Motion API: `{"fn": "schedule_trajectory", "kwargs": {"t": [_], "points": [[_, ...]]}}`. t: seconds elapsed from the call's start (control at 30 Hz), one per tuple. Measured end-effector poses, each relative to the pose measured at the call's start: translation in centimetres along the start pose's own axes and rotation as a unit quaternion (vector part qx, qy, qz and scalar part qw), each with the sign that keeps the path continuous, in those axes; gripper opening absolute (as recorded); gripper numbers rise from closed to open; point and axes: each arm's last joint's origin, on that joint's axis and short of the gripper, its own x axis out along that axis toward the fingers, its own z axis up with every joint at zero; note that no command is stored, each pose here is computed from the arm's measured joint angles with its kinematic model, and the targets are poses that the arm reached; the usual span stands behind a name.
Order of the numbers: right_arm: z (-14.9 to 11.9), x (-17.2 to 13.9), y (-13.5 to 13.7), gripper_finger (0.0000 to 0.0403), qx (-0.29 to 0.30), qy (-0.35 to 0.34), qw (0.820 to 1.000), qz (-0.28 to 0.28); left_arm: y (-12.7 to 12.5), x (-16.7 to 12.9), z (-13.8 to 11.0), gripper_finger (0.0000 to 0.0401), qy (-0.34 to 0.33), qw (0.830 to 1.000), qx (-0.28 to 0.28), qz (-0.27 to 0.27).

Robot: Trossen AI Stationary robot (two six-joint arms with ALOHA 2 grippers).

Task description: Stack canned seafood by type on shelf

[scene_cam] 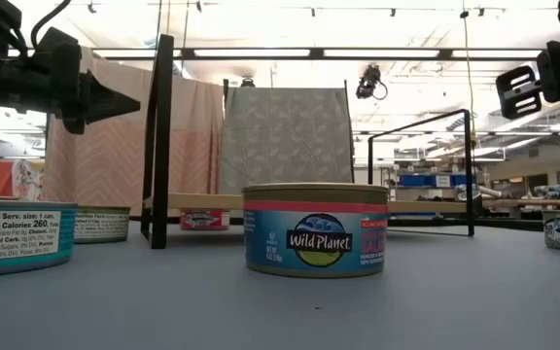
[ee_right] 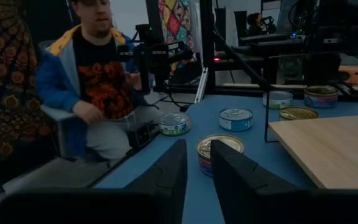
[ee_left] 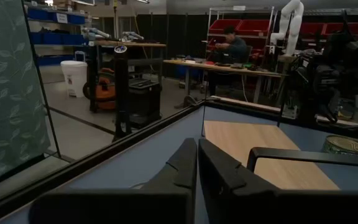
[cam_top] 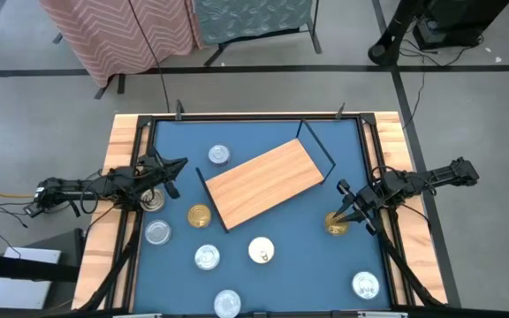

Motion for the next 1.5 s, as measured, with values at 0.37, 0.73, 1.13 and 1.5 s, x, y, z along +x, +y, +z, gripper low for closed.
{"fn": "schedule_trajectory", "kwargs": {"t": [0.37, 0.73, 1.13, 1.5], "points": [[0.0, 0.0, 0.0, 0.0085, 0.000, 0.000, 1.000, 0.000, 0.0, 0.0, 0.0, 0.0021, 0.000, 1.000, 0.000, 0.000], [0.0, 0.0, 0.0, 0.0085, 0.000, 0.000, 1.000, 0.000, 0.0, 0.0, 0.9, 0.0021, -0.043, 0.999, -0.026, -0.002], [0.0, 0.0, 0.0, 0.0085, 0.000, 0.000, 1.000, 0.000, 0.0, -0.3, 2.5, 0.0021, -0.117, 0.991, -0.065, -0.006], [0.0, 0.0, 0.0, 0.0085, 0.000, -0.001, 1.000, 0.000, -0.1, -1.6, 6.4, 0.0021, -0.276, 0.956, -0.037, -0.089]]}}
